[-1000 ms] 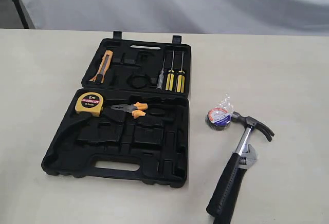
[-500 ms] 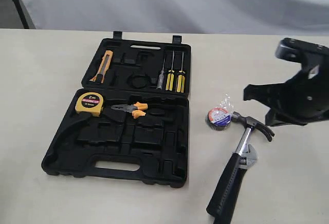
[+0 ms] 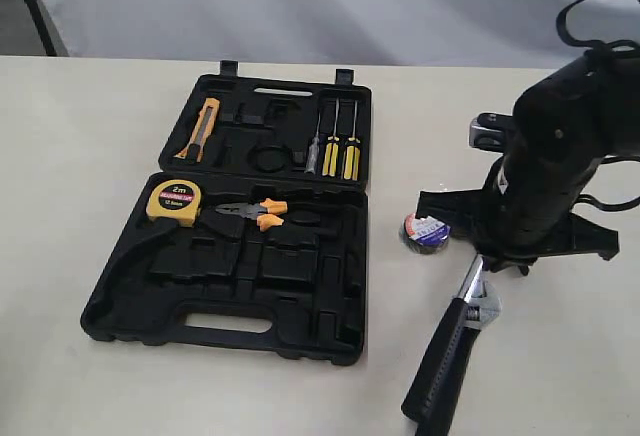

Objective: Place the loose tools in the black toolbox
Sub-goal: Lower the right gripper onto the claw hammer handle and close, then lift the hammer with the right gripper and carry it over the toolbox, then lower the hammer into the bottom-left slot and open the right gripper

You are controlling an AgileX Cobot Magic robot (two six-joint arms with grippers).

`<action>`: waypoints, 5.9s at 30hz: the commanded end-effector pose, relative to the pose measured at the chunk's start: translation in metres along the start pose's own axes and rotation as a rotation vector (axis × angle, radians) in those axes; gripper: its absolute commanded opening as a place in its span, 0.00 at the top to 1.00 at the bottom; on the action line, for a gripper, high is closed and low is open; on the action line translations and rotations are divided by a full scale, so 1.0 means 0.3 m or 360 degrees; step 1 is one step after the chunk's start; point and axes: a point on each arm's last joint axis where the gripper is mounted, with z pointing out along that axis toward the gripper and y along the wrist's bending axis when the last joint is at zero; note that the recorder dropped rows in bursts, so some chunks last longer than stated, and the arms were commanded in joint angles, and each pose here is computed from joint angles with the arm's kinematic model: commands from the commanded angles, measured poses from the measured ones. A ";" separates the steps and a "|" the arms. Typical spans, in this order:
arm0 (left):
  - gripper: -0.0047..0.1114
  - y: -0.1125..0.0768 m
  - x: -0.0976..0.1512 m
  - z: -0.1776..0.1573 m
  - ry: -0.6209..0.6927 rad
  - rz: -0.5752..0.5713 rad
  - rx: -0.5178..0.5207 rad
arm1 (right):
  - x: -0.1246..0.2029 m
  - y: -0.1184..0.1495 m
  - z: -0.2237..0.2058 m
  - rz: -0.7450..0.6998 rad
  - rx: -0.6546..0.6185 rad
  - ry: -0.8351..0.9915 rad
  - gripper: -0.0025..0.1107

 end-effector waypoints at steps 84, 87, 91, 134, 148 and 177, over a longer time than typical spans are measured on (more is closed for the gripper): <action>0.95 -0.001 0.005 -0.003 -0.0011 -0.0036 0.0023 | 0.230 0.769 -0.037 -0.2315 -0.0980 -0.0341 0.92; 0.95 -0.001 0.005 -0.003 -0.0011 -0.0036 0.0023 | 0.227 0.763 -0.032 -0.2368 -0.0933 -0.0344 0.64; 0.95 -0.001 0.005 -0.003 -0.0011 -0.0036 0.0023 | 0.217 0.754 -0.038 -0.2388 -0.0863 -0.0361 0.58; 0.95 -0.001 0.005 -0.003 -0.0011 -0.0036 0.0023 | 0.178 0.847 -0.203 -0.1829 -0.0618 -0.0006 0.98; 0.95 -0.001 0.005 -0.003 -0.0011 -0.0036 0.0023 | 0.325 0.713 0.032 -0.1795 -0.0445 0.0272 0.98; 0.95 -0.001 0.005 -0.003 -0.0011 -0.0036 0.0023 | 0.290 0.635 -0.065 -0.1911 -0.0198 0.0248 0.98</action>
